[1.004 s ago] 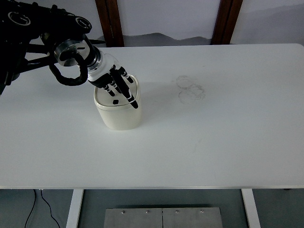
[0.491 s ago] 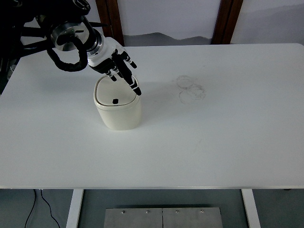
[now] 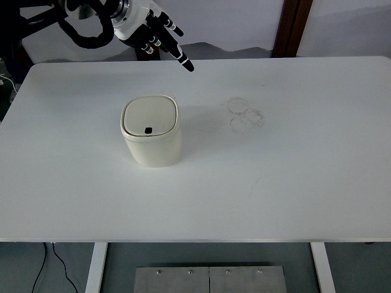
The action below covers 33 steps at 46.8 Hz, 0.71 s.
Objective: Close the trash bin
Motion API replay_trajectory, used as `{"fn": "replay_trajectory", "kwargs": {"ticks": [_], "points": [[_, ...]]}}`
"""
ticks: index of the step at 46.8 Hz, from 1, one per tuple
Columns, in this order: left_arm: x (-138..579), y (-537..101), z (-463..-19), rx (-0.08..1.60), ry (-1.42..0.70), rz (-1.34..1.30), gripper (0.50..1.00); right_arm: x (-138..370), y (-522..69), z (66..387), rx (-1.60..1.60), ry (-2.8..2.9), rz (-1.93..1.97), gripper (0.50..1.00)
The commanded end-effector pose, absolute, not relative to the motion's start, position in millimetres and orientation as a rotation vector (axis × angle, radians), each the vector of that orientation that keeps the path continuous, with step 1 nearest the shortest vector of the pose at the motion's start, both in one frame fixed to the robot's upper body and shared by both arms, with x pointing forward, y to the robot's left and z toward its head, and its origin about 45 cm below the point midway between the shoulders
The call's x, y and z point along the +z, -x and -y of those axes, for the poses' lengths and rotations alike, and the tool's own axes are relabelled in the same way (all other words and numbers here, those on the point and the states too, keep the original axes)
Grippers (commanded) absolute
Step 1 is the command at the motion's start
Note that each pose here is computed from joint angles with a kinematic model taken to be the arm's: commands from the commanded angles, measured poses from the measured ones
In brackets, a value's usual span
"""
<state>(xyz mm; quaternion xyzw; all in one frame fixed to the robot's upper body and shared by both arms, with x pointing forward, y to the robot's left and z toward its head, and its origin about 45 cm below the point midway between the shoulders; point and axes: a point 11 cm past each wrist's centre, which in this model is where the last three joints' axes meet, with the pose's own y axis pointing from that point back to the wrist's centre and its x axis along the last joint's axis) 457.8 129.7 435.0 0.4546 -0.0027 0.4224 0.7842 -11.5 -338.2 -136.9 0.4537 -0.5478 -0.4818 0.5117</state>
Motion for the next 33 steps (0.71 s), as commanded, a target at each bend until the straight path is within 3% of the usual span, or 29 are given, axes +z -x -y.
{"fn": "replay_trajectory", "kwargs": {"ticks": [1, 7, 20, 33], "points": [[440.0, -466.5, -133.8, 0.942, -0.939, -0.014, 1.000, -136.9, 11.5, 338.2, -1.159, -1.092, 1.318, 0.995], [436.2, -480.6, -143.2, 0.983, -0.874, -0.061, 1.000, -136.9, 11.5, 338.2, -1.159, -1.092, 1.318, 0.995], [441.0, -504.9, -154.7, 1.020, -0.509, -0.082, 1.000, -136.9, 11.5, 338.2, -1.159, -1.092, 1.318, 0.995], [463.0, -521.0, -198.9, 1.113, -0.139, -0.068, 1.000, -136.9, 11.5, 338.1, -1.160, -1.091, 1.319, 0.995]]}}
